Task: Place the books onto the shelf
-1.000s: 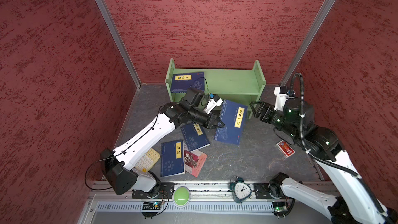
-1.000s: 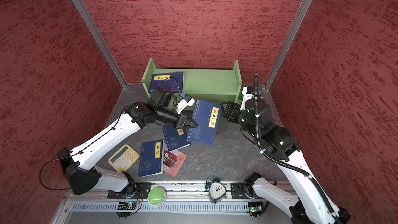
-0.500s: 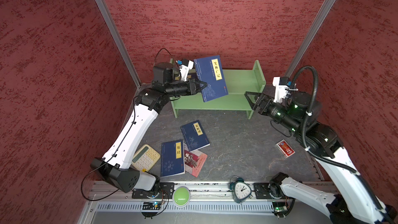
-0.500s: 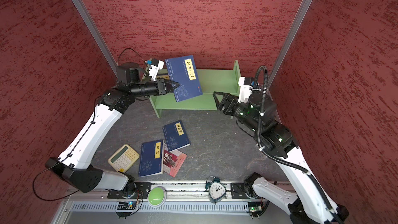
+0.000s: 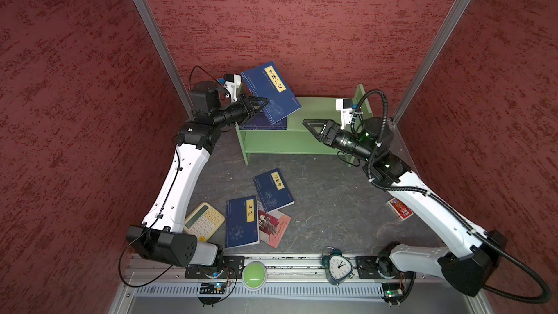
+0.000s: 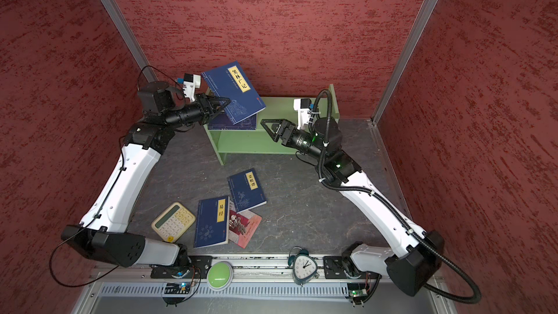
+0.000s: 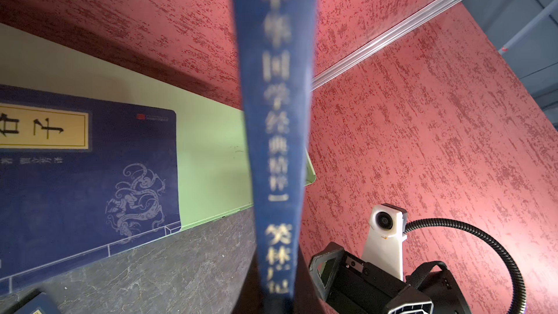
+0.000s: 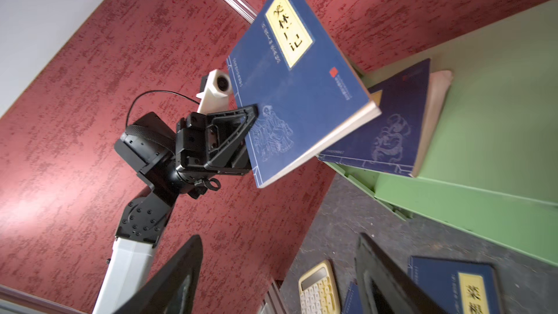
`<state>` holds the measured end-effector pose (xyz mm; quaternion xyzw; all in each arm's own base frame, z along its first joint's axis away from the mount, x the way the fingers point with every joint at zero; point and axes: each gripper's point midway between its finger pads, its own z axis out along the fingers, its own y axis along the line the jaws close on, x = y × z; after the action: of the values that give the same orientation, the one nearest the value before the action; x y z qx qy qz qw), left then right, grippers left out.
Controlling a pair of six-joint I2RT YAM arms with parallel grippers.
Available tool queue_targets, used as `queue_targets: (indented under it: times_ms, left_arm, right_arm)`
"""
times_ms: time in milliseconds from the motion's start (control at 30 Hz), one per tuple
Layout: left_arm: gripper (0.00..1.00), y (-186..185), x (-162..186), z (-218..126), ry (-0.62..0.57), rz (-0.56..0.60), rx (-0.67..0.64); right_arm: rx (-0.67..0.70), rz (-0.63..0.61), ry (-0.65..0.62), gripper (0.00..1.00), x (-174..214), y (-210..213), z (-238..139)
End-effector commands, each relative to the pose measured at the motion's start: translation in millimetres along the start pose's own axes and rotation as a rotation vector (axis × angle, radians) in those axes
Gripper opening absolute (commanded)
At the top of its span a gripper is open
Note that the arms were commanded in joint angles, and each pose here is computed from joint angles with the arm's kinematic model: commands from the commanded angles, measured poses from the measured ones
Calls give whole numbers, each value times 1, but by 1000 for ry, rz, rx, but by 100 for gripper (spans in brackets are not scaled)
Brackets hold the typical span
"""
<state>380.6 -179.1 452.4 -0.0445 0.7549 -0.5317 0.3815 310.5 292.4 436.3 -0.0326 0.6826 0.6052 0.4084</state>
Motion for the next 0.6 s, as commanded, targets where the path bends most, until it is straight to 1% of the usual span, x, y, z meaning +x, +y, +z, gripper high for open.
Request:
queue_targets:
  times_ms: [0, 133, 233, 267, 300, 567]
  left_arm:
    - [0, -39, -6, -16, -28, 10, 125]
    - [0, -42, -5, -17, -19, -19, 148]
    - [0, -45, -4, -17, -11, -38, 166]
    - [0, -43, -3, -16, -7, -45, 167]
    - [0, -42, -2, -15, -4, -51, 166]
    - [0, -31, 0, -11, 2, -93, 154]
  right_arm:
    - [-172, 1, -29, 80, -9, 34, 10]
    - [-179, 33, -11, 80, -6, 26, 32]
    - [-222, 51, -19, 80, -8, 29, 40]
    - [-210, 61, -6, 80, -6, 20, 50]
    - [-209, 62, 0, 80, -6, 19, 55]
    - [-242, 62, -26, 80, -13, 19, 66]
